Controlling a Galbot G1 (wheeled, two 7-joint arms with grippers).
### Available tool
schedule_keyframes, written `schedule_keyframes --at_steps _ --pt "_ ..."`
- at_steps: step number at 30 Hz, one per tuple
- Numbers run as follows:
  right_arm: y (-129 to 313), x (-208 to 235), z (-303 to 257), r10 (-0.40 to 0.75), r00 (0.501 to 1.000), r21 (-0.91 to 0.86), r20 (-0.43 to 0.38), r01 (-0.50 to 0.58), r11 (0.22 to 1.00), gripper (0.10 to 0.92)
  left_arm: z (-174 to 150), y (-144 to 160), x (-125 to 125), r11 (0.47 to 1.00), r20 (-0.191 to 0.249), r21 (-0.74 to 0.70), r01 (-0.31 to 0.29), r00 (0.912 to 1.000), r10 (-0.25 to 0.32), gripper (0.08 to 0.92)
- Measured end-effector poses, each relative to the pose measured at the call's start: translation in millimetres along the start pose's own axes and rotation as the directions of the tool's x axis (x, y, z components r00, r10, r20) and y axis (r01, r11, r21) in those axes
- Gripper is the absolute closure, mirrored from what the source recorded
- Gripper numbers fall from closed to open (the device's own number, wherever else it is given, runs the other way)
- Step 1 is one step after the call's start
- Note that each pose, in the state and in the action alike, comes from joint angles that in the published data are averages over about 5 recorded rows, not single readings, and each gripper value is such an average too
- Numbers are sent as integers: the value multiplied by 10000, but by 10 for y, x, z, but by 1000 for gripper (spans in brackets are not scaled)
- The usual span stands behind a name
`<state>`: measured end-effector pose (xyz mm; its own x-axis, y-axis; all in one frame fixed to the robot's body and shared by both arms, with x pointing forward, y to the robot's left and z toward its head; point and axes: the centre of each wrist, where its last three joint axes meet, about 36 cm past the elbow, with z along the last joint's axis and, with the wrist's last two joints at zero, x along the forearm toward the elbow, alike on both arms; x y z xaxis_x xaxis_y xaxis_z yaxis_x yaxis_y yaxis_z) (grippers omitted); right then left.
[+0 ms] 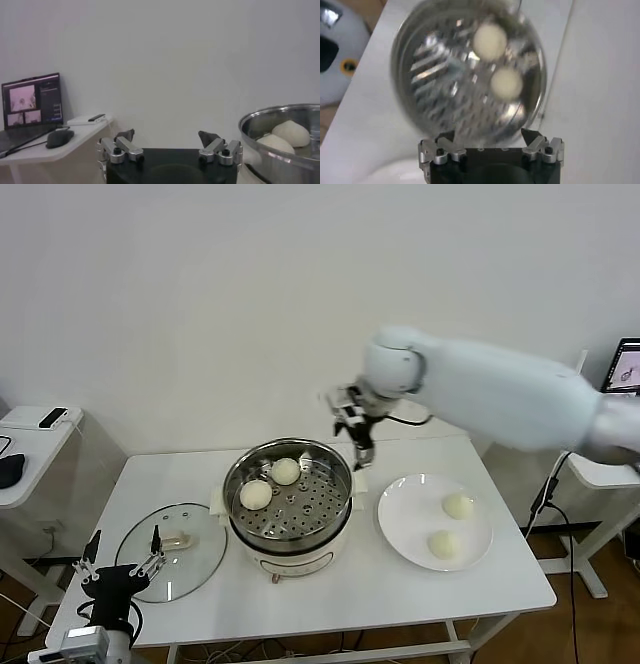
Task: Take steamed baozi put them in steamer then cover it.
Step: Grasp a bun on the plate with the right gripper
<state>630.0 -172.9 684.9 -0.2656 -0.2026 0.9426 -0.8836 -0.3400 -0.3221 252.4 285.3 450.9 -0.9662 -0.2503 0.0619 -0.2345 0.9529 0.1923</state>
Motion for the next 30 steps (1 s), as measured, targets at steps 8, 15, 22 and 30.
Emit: schedule_keyframes --at_steps 8,15,22,30 --pt "590 -168 802 -187 9997 -1023 -133 173 9946 200 43 3 -27 10000 -81 -52 20 10000 -20 177" --pt "1006 -495 1231 -697 9968 -1526 -381 631 9863 200 76 7 -51 9999 -148 -156 0 9999 -3 177" --pt "1287 -882 1451 -1233 9905 -1936 -602 1096 9749 200 116 -2 -55 9998 -258 -218 -6 9997 1 177" --pt "1351 -1231 1457 -1493 9866 -2079 -661 1327 9691 200 151 2 -56 9995 -345 -304 42 9994 -52 177"
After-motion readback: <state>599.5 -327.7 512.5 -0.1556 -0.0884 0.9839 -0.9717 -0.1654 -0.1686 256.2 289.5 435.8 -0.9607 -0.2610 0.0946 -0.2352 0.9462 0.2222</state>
